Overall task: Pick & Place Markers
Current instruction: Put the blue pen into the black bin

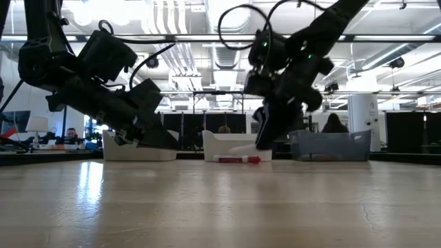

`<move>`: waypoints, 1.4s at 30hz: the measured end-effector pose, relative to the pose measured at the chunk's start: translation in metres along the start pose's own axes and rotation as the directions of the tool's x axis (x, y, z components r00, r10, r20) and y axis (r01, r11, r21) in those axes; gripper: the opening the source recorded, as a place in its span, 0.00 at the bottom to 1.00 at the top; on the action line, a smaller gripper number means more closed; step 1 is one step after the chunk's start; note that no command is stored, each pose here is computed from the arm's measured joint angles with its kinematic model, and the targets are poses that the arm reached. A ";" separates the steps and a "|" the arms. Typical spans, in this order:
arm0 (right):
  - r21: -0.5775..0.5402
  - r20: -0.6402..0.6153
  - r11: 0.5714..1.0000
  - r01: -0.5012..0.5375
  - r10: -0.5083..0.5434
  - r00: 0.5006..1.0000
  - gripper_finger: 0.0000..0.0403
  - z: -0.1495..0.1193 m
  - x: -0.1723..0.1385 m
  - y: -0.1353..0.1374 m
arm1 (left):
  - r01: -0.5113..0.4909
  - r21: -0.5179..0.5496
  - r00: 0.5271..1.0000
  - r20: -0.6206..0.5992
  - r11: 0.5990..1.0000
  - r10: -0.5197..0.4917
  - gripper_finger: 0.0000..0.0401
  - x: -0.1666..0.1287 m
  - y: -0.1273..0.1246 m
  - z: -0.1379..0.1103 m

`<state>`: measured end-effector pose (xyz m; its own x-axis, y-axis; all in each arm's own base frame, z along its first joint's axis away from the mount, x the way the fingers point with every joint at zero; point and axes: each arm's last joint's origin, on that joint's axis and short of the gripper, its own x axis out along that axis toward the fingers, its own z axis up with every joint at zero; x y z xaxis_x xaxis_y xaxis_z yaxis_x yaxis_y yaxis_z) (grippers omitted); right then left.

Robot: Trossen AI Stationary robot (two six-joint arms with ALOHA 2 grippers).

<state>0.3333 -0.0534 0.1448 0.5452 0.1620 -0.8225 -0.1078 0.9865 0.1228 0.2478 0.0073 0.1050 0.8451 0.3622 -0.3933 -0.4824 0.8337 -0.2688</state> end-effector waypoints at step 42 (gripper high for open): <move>0.539 -0.431 0.524 0.660 -0.502 0.750 0.18 -0.140 -0.153 -0.144 | 0.023 -0.038 1.000 -0.004 0.999 -0.024 0.01 0.000 -0.001 0.000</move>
<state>0.1492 -0.2231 0.1748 0.1052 -0.3828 -0.9178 0.7515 0.6351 -0.1787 0.2484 0.0063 0.1056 0.8554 0.3408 -0.3901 -0.4708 0.8257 -0.3109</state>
